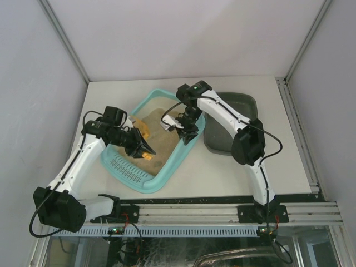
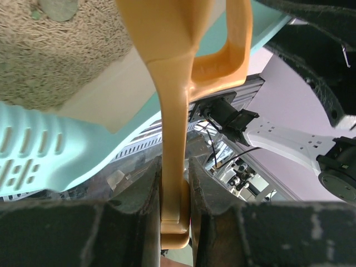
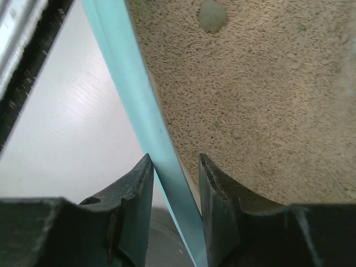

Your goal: Clean the litter box

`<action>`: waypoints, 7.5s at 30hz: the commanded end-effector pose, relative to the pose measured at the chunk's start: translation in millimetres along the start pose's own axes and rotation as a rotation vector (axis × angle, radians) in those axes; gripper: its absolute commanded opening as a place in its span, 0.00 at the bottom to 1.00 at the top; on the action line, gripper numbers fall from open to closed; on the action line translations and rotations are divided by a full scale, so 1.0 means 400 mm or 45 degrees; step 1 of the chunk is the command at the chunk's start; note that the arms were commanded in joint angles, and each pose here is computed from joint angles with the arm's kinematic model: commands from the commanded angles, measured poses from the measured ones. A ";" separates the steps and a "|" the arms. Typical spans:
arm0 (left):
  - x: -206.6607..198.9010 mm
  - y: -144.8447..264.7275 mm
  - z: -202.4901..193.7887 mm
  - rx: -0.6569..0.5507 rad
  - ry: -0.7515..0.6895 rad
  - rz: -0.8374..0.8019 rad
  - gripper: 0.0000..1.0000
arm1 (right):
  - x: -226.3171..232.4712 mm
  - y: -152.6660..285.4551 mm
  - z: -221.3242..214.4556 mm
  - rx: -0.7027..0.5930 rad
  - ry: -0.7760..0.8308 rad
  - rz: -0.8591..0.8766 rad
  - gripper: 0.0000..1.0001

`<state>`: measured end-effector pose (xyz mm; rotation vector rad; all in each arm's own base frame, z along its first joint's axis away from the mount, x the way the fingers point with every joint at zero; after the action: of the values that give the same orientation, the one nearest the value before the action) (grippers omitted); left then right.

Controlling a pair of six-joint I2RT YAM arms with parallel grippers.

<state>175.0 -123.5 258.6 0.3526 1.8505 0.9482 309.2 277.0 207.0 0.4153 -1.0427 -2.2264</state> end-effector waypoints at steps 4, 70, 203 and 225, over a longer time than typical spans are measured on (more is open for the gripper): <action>0.015 -0.003 0.003 0.014 -0.024 -0.011 0.00 | -0.018 -0.039 0.116 -0.256 -0.346 -0.031 0.00; 0.085 -0.061 0.099 -0.027 -0.171 0.416 0.00 | -0.053 0.350 0.158 0.169 -1.135 -1.252 0.86; -0.086 -0.315 0.016 0.636 -0.111 0.048 0.00 | -0.420 0.137 -0.218 -0.090 -1.037 -1.596 0.00; -0.018 -0.312 0.021 0.547 -0.458 0.097 0.00 | -0.399 0.143 -0.244 -0.014 -1.037 -1.594 0.00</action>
<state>208.7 -212.0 170.5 0.8339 1.8285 0.4736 493.4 326.8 201.5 0.2324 -1.2278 -3.6717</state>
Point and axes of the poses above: each gripper's point midway between its finger pads, its own y axis back along the fingers, its own x axis along the line the jaws close on, z = x × y, the point moved 8 cm from there along y, back along the fingers, and after that the axes turned 7 degrees about y, right-handed, at the moved point
